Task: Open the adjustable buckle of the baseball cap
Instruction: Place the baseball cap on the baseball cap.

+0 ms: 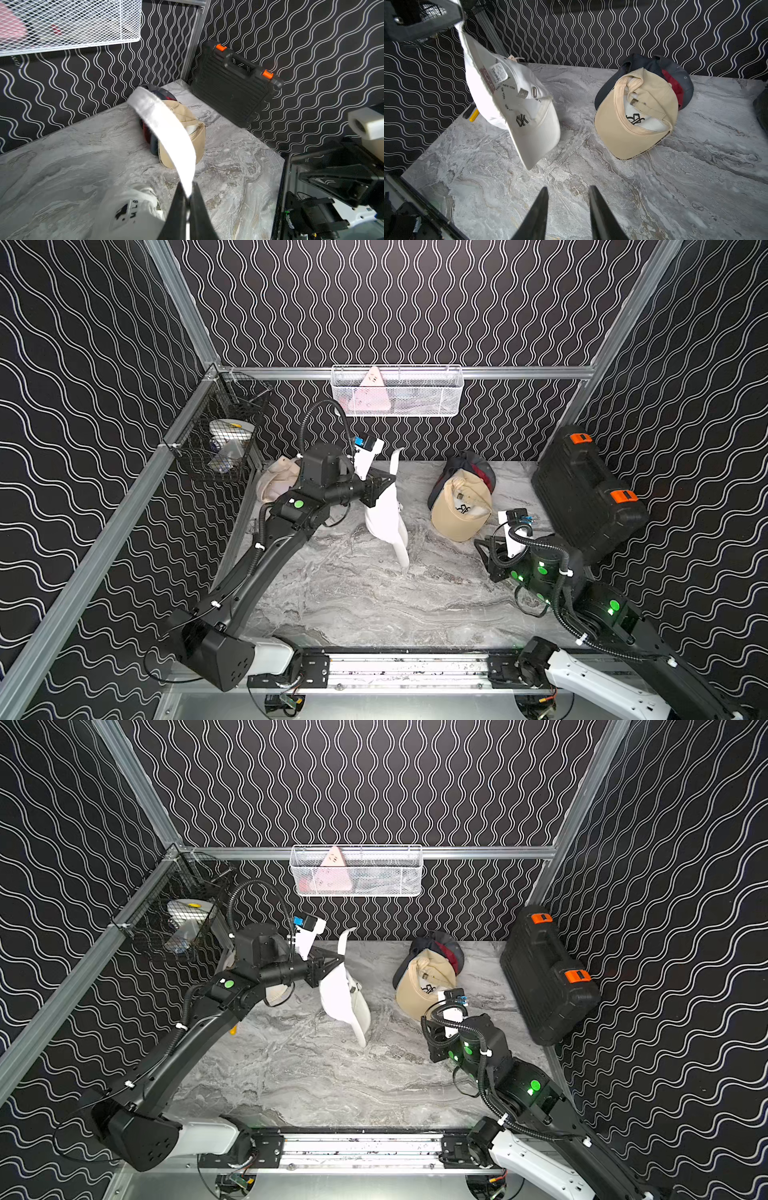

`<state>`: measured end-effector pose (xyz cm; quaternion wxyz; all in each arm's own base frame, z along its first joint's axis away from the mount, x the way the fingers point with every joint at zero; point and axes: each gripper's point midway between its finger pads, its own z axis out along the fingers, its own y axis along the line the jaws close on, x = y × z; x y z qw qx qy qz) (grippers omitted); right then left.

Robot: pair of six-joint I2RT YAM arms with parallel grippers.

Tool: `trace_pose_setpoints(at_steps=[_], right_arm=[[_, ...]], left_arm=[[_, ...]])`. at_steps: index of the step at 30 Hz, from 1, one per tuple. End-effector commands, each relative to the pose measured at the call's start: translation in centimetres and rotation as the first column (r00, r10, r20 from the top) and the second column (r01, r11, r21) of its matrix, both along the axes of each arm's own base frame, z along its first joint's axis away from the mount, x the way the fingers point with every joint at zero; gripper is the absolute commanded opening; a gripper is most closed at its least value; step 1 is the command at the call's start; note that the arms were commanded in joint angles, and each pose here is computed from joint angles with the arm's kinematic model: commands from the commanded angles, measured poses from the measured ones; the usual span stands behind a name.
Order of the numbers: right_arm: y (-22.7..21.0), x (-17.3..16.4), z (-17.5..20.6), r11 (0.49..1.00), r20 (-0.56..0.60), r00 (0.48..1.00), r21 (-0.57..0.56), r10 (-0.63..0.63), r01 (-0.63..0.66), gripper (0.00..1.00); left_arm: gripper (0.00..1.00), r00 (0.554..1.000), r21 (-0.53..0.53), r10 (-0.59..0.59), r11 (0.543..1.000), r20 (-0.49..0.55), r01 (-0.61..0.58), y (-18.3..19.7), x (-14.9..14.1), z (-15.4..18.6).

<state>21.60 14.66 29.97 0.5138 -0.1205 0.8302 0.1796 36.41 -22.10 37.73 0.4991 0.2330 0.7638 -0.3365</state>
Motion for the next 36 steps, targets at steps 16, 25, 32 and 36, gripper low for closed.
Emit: trace_pose_setpoints(at_steps=[16,25,32,36], right_arm=[[-0.2,0.4,-0.1,0.999,0.006,1.0,-0.024,-0.021,0.021,0.35],[0.0,0.6,-0.3,0.999,0.002,1.0,-0.024,-0.022,0.022,0.35],[0.3,1.0,-0.3,0.999,-0.001,1.0,-0.027,-0.023,0.023,0.35],[0.4,1.1,-0.4,0.999,-0.005,1.0,-0.03,-0.023,0.023,0.35]], left_arm=[[0.0,0.948,-0.219,0.315,0.923,-0.036,-0.315,11.3,7.8,2.7],[0.0,0.904,-0.255,0.418,0.867,-0.094,-0.427,16.6,9.9,2.7],[0.0,0.874,-0.288,0.459,0.825,-0.159,-0.486,19.7,11.2,1.9],[0.0,0.862,-0.303,0.474,0.807,-0.181,-0.508,21.2,11.9,1.6]])
